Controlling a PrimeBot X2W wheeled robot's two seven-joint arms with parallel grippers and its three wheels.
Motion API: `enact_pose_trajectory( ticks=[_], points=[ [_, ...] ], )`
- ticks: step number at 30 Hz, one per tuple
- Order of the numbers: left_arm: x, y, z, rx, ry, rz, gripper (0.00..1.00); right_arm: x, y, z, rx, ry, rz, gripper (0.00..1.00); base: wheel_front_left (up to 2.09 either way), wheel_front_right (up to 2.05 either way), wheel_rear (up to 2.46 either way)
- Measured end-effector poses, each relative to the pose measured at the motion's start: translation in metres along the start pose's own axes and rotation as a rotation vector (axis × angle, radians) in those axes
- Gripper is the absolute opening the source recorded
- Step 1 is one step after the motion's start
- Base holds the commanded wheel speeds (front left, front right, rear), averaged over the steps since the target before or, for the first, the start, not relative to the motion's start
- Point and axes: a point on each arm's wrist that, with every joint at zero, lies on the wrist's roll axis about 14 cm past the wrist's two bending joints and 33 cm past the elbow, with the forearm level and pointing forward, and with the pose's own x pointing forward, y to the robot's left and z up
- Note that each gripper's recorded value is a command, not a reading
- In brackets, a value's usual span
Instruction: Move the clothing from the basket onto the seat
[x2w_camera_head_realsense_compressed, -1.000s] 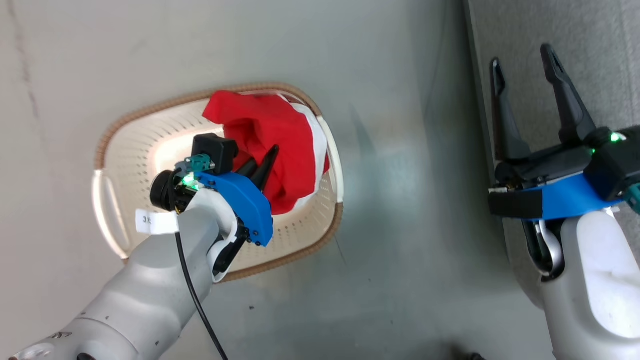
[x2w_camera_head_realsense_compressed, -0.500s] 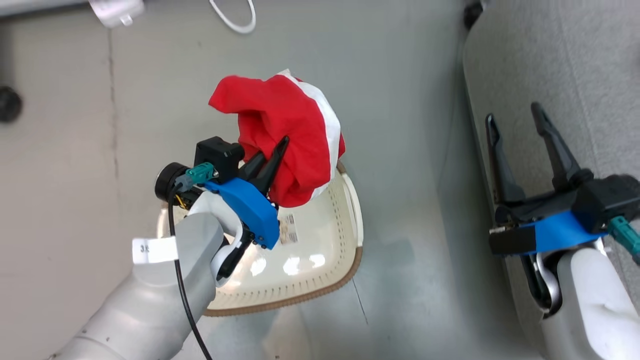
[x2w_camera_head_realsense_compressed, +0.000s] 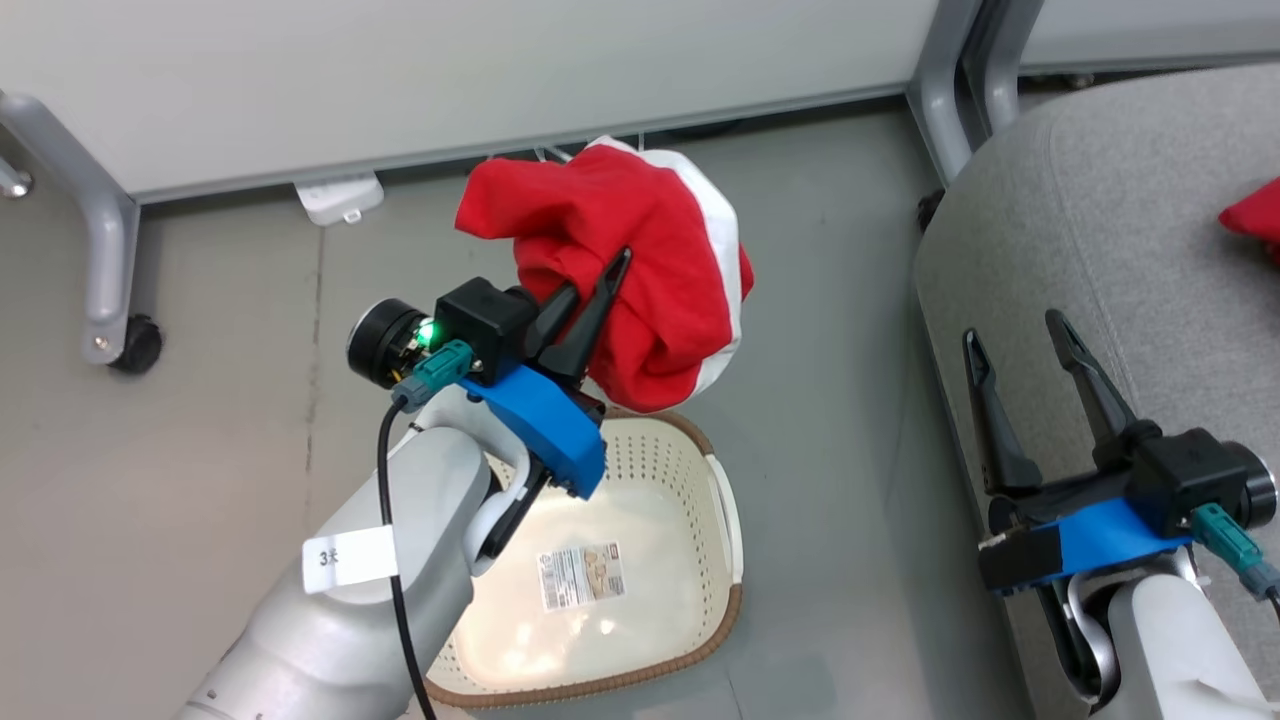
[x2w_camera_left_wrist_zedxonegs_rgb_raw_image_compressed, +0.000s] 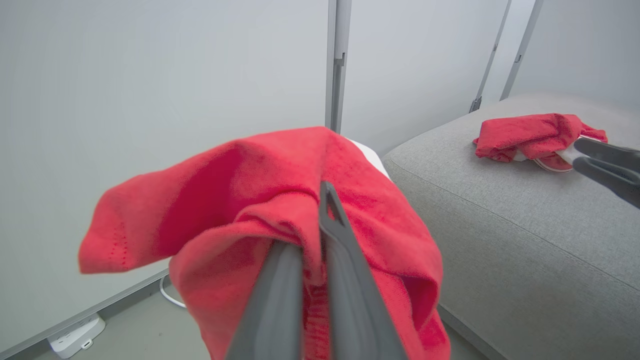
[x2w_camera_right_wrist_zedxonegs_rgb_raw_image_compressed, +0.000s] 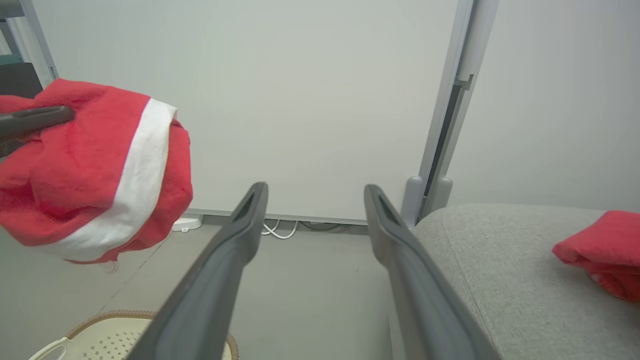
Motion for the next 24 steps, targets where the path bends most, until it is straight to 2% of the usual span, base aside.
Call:
enact_pose_trajectory(
  ticks=[12,24],
  points=[
    [-0.012,-0.035,0.065,0.112,-0.142,-0.041,0.00,-0.029,0.006,0.022,0.001,-0.038,0.002,1.00,0.00,0.00,0.00],
    [-0.018,-0.048,0.073,0.131,-0.155,-0.062,0.00,-0.037,0.010,0.030,0.007,-0.056,0.004,1.00,0.00,0.00,0.00]
  ],
)
